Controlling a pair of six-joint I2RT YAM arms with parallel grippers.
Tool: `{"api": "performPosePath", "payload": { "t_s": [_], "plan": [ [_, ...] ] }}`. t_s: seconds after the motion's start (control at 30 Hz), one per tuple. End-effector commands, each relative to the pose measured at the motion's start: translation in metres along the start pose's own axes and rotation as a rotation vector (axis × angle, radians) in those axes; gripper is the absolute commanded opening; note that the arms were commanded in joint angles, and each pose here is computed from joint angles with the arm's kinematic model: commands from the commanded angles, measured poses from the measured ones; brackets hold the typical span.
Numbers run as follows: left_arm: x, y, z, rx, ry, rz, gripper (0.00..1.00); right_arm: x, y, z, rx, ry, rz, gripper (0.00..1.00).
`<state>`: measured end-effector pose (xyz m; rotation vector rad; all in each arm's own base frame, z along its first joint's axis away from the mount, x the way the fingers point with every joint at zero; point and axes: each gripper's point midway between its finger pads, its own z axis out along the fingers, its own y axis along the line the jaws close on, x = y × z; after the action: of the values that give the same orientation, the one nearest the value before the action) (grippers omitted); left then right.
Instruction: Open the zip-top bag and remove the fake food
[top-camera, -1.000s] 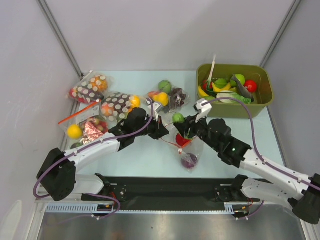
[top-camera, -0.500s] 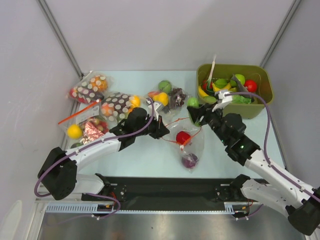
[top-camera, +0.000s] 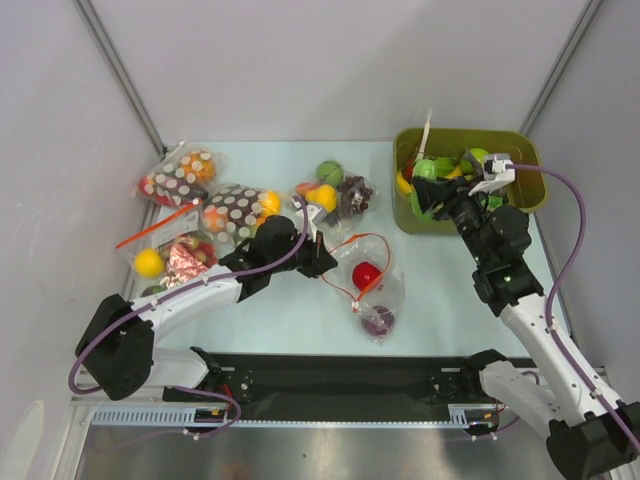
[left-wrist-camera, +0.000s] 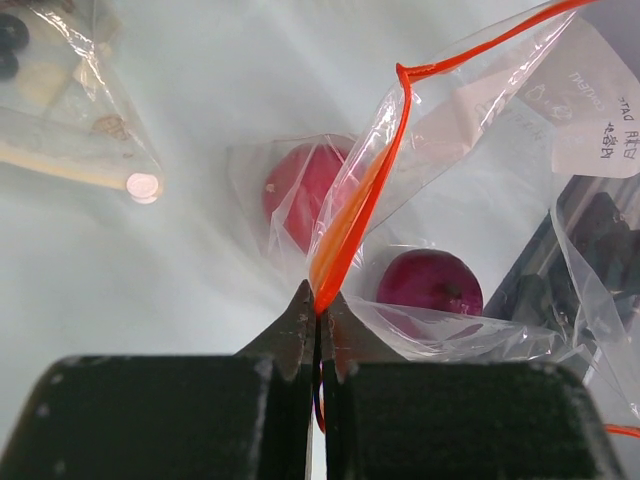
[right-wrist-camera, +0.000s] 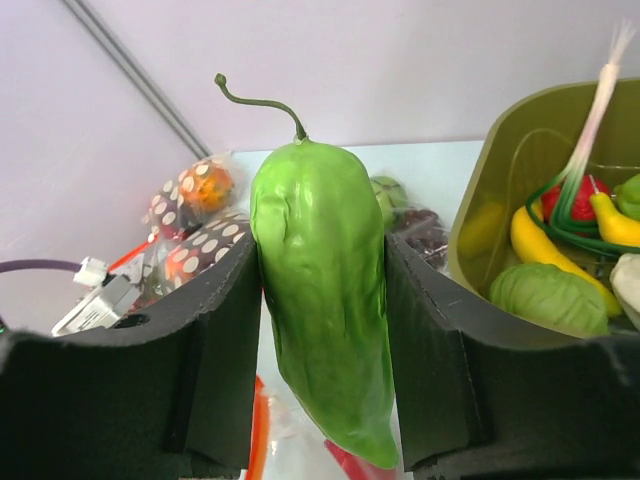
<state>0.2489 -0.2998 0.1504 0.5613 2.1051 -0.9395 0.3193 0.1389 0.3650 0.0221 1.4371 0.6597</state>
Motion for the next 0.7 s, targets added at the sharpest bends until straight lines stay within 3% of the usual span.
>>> {"api": "performPosePath", "payload": {
  "t_s": [0.0, 0.53, 0.63, 0.67],
  "plan": [
    [-0.012, -0.004, -0.005, -0.002, -0.034, 0.02, 0.0, -0.03, -0.015, 0.011, 0.024, -0.063, -0.018, 0.23],
    [-0.013, -0.009, -0.027, 0.001, -0.07, 0.019, 0.0, -0.012, -0.187, 0.11, 0.369, 0.133, -0.103, 0.25],
    [-0.015, -0.009, -0.029, -0.002, -0.081, 0.021, 0.0, 0.008, -0.215, 0.118, 0.433, 0.203, -0.099, 0.3],
    [-0.015, -0.01, -0.03, -0.003, -0.083, 0.022, 0.0, 0.012, -0.221, 0.117, 0.449, 0.215, -0.099, 0.37]
  ]
}}
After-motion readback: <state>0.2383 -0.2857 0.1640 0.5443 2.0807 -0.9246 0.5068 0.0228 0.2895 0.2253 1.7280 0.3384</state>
